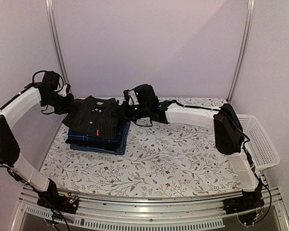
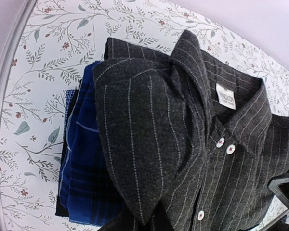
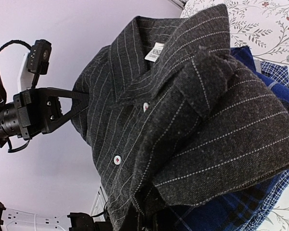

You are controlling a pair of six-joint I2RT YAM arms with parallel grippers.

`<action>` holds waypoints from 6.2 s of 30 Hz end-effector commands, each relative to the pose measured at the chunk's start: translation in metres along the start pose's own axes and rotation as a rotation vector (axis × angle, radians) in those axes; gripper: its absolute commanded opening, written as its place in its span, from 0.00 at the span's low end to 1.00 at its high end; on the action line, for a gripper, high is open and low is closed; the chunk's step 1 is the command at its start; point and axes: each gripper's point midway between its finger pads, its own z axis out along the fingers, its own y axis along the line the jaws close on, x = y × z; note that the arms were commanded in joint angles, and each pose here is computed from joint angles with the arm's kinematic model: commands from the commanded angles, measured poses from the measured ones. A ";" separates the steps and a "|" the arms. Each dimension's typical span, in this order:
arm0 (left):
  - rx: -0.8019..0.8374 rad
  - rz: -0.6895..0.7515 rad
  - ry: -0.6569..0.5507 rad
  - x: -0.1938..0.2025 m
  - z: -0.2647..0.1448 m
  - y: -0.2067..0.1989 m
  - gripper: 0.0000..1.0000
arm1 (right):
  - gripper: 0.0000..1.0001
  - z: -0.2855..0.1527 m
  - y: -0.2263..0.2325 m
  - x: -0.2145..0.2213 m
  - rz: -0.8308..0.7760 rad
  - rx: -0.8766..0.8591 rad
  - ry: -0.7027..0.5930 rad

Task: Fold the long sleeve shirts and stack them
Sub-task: Place the square-folded shirt on the square-folded shirt, then move the square-folded shirt to the corner of the board, then reset both arms

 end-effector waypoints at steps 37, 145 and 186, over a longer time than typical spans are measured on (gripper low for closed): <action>0.135 0.134 -0.053 0.051 0.023 -0.166 0.83 | 0.99 -0.177 -0.025 -0.029 -0.208 0.367 -0.235; 0.312 0.274 -0.312 0.096 -0.043 -0.175 1.00 | 0.99 -0.440 -0.026 0.026 -0.379 0.623 -0.658; 0.303 0.258 -0.425 0.093 -0.063 -0.157 1.00 | 0.99 -0.434 -0.041 0.029 -0.387 0.680 -0.635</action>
